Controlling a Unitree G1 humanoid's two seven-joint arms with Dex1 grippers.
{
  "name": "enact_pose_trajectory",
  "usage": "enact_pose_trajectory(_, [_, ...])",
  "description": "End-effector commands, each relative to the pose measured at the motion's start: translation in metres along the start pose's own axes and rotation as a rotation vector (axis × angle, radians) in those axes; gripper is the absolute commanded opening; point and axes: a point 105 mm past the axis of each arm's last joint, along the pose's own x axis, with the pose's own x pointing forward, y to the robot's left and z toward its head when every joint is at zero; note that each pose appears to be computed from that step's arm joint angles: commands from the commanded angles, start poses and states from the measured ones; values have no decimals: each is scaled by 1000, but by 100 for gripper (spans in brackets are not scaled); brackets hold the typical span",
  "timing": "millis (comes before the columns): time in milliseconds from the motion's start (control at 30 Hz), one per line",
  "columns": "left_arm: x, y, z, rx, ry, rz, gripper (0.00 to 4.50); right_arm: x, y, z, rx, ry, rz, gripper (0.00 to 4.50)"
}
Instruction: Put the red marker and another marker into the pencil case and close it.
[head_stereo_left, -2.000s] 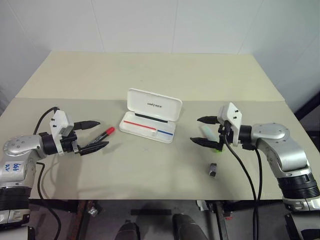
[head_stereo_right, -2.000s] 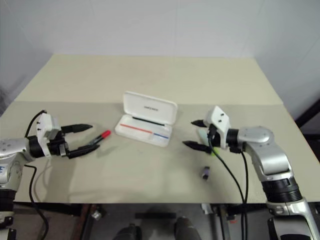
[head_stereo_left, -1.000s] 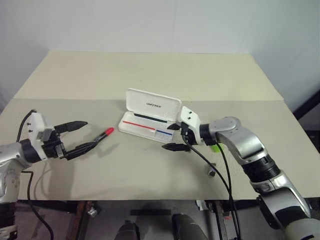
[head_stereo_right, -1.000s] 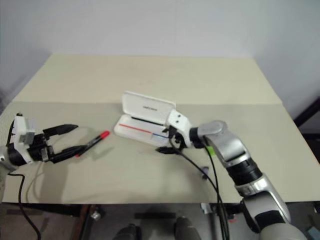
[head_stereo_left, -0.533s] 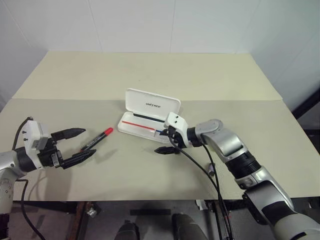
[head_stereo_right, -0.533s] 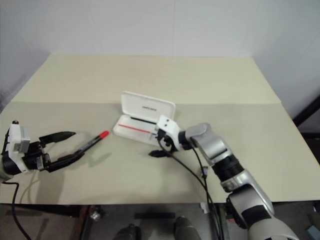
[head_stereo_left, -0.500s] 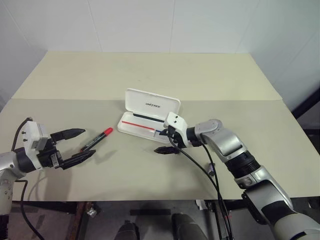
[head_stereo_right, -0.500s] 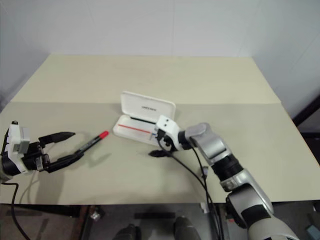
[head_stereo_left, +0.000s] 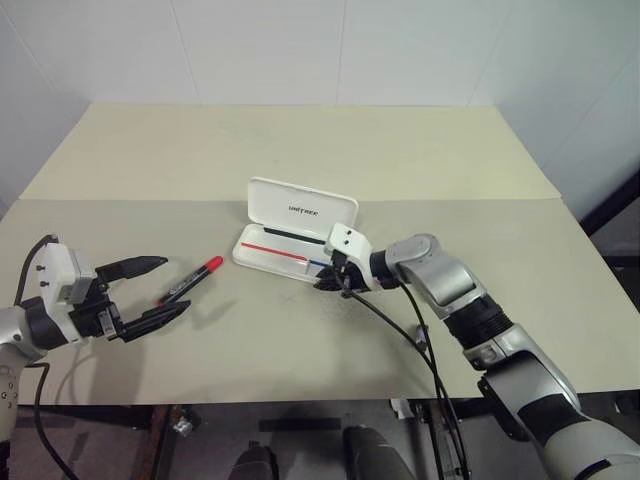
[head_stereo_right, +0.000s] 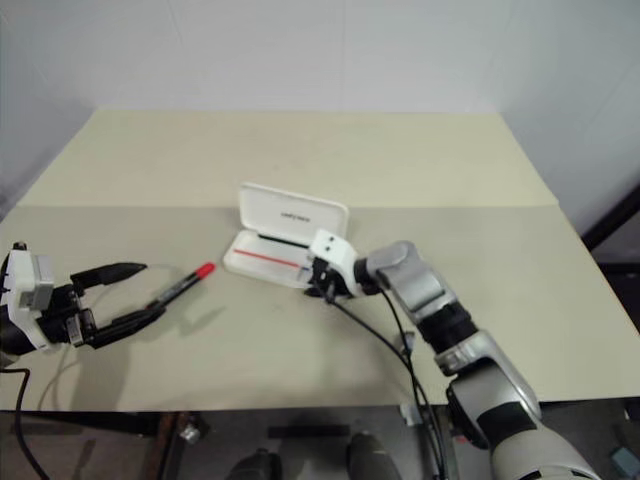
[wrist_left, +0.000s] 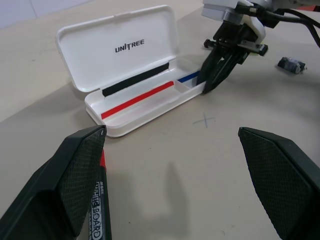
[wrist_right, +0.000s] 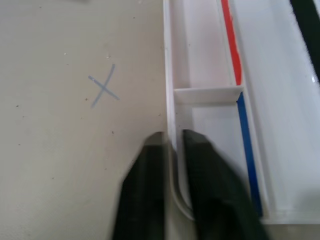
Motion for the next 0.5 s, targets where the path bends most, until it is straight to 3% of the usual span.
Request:
enact_pose_trajectory(33, [-1,-1,9,28,-28,9,450,-8,-8,19,-44,-72,-42,6])
enact_pose_trajectory(333, [2,0,8,29,-38,14,450,-32,-6,31,-155,-132,-57,6])
enact_pose_trajectory(500, [5,1,7,27,-49,11,450,-50,11,16,-283,-39,-23,6])
